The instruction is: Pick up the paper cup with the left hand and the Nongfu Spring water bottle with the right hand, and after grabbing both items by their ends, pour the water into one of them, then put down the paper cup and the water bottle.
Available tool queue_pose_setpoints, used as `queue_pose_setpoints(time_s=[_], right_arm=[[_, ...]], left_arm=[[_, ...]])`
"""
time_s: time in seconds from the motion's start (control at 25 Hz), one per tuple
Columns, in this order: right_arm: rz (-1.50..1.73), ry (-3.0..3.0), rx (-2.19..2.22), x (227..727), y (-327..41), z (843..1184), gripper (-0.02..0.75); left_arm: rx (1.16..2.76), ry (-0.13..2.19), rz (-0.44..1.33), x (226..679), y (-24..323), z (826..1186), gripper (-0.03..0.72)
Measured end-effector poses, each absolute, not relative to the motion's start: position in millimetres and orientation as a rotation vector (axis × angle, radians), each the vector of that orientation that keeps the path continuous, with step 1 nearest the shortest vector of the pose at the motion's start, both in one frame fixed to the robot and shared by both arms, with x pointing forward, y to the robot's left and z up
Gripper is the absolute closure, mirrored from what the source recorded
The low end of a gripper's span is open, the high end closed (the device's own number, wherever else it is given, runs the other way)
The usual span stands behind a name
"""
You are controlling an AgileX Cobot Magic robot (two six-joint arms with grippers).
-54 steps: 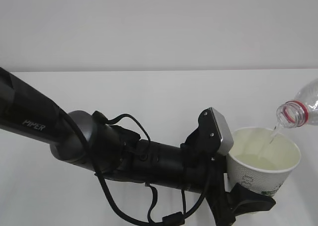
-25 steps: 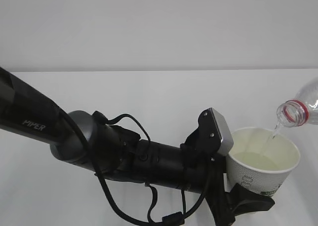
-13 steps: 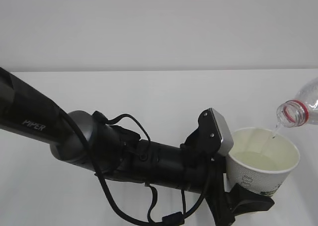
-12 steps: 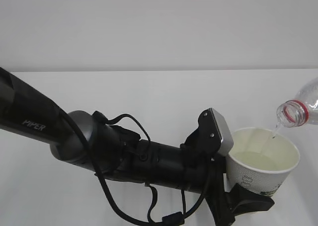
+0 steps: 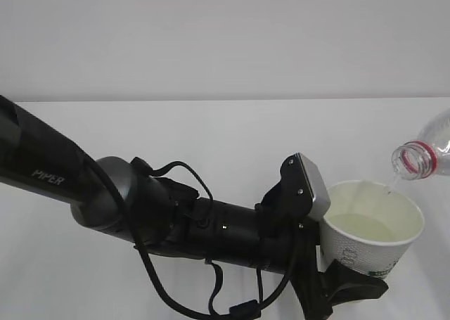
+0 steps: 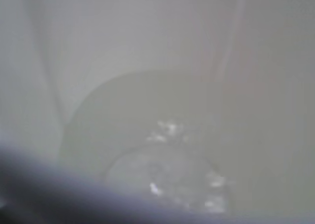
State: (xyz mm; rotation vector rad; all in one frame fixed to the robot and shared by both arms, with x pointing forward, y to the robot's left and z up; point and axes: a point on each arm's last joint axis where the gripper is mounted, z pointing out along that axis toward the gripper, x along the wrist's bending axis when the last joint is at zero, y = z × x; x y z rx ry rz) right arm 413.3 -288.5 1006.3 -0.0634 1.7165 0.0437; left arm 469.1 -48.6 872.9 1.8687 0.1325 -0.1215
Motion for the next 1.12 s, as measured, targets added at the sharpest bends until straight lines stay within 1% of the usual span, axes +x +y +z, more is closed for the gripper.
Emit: queue_pose_setpoints(time_s=[1.12], right_arm=[[0.034,1.716,-0.072,413.3,-288.6,1006.3,0.292]], left_arm=[[1.873,0.13,-0.121,469.0,-48.5,872.6,0.172]])
